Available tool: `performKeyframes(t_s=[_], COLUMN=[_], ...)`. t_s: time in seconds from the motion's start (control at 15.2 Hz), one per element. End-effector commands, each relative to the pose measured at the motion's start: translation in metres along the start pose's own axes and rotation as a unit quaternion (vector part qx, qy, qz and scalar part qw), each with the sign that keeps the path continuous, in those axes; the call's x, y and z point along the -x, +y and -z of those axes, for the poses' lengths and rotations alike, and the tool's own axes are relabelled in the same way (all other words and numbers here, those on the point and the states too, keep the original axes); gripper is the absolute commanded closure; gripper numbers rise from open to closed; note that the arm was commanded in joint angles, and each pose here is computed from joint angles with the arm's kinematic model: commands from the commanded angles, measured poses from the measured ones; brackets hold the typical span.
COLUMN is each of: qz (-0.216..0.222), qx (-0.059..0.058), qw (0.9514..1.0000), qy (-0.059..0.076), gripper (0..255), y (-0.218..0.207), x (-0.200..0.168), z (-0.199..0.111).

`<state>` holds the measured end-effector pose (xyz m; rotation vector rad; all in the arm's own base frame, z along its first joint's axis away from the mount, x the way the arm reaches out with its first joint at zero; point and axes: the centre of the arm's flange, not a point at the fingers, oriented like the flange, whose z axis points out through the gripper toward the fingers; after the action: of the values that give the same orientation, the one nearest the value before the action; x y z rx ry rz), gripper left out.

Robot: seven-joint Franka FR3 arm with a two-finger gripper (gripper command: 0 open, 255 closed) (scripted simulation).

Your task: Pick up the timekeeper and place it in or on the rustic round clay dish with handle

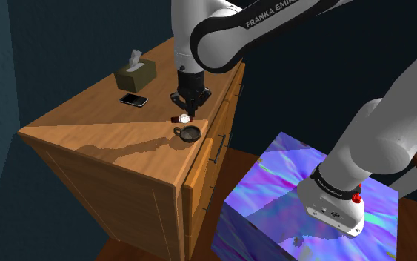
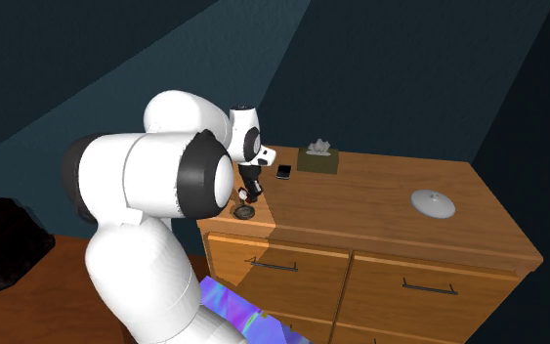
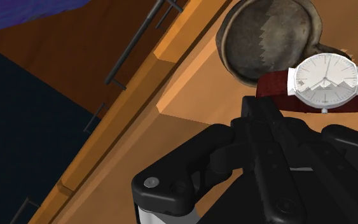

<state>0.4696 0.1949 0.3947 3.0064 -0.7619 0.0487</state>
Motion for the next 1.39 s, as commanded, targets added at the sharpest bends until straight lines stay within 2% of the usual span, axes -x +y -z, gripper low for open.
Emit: performKeyframes(t_s=[0.0,0.26,0.33,0.66,0.92,1.32], qz=[0.0,0.0,0.0,0.0,0.0,0.0], qx=[0.0,0.0,0.0,0.0,0.0,0.0], qw=[1.0,1.0,1.0,1.0,1.0,1.0], qy=[0.0,0.0,0.0,0.0,0.0,0.0], gripper=[255,255,0,0,0,0], y=[0.0,0.0,0.0,0.0,0.0,0.0], x=[0.0,0.0,0.0,0.0,0.0,0.0], z=[-0.002,-0.002,-0.001,-0.001,0.048,0.048])
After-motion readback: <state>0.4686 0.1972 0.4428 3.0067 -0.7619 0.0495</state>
